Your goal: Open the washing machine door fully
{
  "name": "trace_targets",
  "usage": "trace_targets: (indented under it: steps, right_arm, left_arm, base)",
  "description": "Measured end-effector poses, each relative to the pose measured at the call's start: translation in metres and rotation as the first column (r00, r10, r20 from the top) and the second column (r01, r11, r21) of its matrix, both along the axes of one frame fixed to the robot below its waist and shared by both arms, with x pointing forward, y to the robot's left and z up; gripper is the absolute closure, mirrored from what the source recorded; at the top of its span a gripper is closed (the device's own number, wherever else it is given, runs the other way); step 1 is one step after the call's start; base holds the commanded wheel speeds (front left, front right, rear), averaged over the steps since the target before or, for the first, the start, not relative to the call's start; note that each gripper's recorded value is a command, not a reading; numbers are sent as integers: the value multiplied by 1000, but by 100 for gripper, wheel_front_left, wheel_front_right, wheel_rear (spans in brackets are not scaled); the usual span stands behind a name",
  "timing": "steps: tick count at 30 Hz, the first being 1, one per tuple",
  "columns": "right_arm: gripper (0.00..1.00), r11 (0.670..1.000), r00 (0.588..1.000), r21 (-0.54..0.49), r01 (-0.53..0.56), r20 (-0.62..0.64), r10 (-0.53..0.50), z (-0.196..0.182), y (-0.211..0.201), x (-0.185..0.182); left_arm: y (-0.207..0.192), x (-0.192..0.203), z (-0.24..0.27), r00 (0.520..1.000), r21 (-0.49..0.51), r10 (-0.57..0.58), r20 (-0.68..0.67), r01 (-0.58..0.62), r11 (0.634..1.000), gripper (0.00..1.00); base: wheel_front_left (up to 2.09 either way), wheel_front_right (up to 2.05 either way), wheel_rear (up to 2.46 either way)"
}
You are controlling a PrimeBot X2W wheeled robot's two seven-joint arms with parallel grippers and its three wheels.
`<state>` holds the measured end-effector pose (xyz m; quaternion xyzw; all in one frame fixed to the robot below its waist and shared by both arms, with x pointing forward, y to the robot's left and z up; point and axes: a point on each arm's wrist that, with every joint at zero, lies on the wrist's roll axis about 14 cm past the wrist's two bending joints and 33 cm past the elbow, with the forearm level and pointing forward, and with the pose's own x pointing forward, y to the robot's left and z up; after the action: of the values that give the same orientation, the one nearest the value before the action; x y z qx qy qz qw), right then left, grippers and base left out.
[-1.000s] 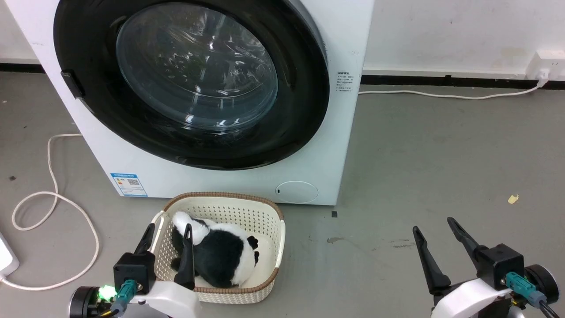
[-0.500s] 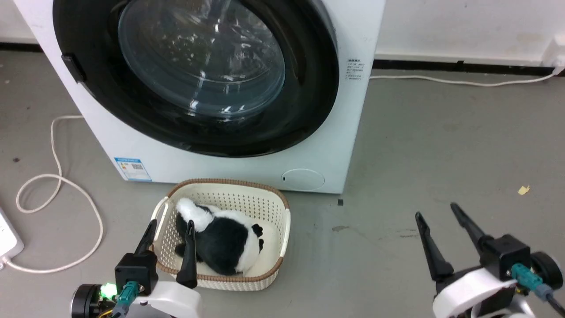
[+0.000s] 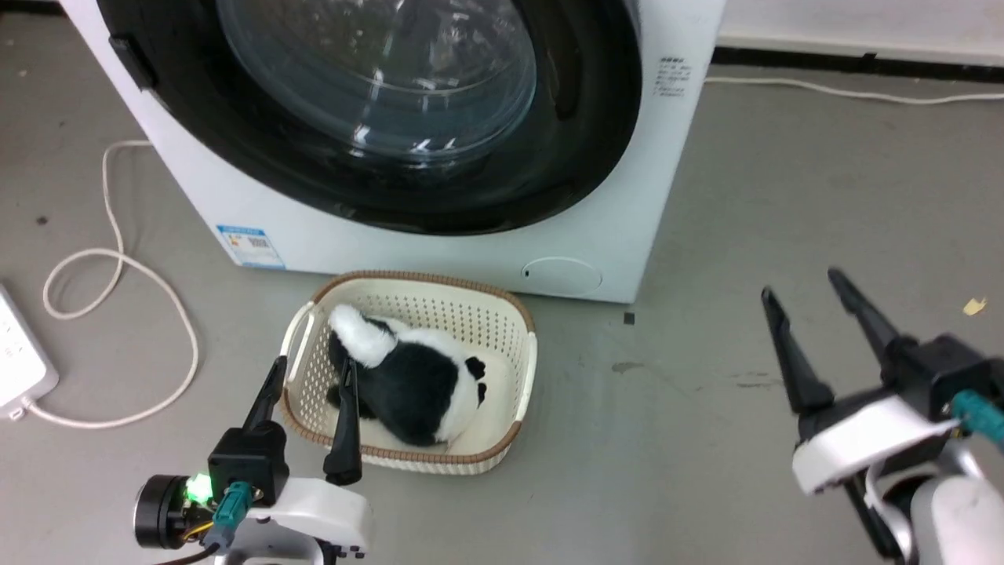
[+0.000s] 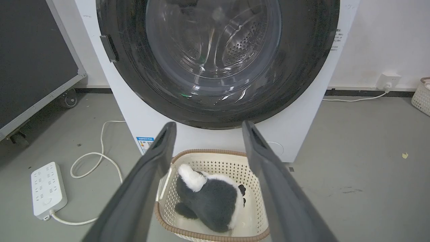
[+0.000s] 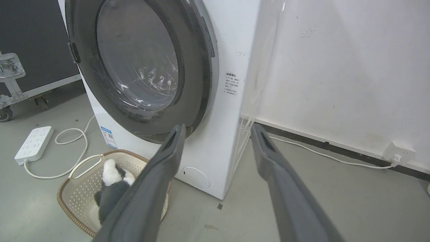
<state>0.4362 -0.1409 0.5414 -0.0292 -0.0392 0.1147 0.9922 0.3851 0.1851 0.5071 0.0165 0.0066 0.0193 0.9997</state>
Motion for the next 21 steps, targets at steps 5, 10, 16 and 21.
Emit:
trace_targets:
  steps: [5,10,16,21]
  right_arm:
    - [100,999,999,21,-29,29,29,12,8,22]
    - [100,996,997,74,-58,50,54,25,17,42]
    - [100,985,998,158,-65,27,61,30,22,67]
    - [100,946,996,319,-63,-44,81,28,30,105]
  left_arm:
    - [5,3,-3,1000,-3,20,-3,-20,1000,0]
    - [7,3,-7,1000,-1,29,-9,-29,1000,0]
    - [9,5,-8,999,3,41,-4,-41,999,0]
    - [14,6,-16,998,4,60,-17,-60,998,0]
  base:
    - [0,0,0]
    - [0,0,0]
    - [0,0,0]
    - [0,0,0]
